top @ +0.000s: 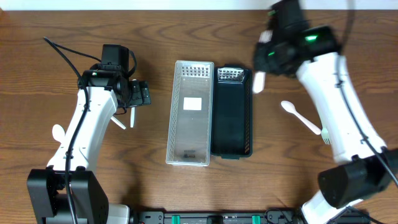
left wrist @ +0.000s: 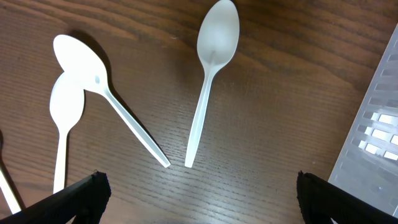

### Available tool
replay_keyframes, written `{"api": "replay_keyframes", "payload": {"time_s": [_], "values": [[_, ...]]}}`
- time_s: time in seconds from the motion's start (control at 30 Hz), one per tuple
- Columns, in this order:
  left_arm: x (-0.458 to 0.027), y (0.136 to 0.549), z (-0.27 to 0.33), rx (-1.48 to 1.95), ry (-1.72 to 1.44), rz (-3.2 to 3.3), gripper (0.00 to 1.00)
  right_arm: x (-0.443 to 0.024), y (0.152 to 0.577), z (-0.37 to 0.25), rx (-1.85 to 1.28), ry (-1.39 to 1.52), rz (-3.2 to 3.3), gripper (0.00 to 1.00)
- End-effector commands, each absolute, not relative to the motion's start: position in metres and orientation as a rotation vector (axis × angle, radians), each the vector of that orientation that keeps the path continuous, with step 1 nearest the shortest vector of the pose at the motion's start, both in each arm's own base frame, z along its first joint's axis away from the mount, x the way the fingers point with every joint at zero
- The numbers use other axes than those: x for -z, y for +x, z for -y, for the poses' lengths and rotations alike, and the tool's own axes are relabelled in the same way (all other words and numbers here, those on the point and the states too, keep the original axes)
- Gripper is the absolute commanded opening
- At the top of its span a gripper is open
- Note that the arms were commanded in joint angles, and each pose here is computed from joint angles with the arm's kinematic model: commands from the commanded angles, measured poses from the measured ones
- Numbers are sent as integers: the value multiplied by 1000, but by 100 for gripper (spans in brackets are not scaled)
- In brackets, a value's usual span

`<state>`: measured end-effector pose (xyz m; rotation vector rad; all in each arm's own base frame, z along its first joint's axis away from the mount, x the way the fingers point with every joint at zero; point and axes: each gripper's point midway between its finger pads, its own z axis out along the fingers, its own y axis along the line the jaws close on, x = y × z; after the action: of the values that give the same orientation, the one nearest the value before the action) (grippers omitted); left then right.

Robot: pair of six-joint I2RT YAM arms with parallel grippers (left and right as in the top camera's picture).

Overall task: Pack container
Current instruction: 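Carry the fork into the black basket and release it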

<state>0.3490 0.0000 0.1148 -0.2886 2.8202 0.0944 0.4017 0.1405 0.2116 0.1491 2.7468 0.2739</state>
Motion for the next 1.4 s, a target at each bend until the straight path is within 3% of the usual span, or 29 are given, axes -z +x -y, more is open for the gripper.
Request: {"api": "replay_keyframes", "payload": {"time_s": [0.0,0.33,0.53,0.6,0.77,0.97,1.1,1.13,1.27,1.37], "values": [[-119,352,-3,-107,-282,-2812,98,-174,381,-173,-273,182,-2863,1],[-119,352,-3,-107,-282,-2812,98,-75,327,-199,-202,100,-3035,4],[-119,352,-3,-107,-282,-2811,98,-48,310,-194,-166,60,-3076,27],[-119,352,-3,-107,-282,-2811,98,-50,315,-197,-184,4,-3051,46],[-119,352,-3,-107,-282,-2812,98,-75,340,-209,-238,-139,-2952,58],[-119,352,-3,-107,-282,-2812,98,-173,392,-190,-223,-251,-2774,64],[-119,351,-3,-109,-282,-2817,98,-234,418,-134,-83,-473,-2648,94],[-119,351,-3,-109,-282,-2819,98,-242,418,-116,-35,-575,-2633,97],[-119,350,-3,-110,-282,-2822,98,-236,400,-43,88,-852,-2695,99],[-119,350,-3,-110,-282,-2822,98,-215,393,-13,65,-896,-2755,99]]}}
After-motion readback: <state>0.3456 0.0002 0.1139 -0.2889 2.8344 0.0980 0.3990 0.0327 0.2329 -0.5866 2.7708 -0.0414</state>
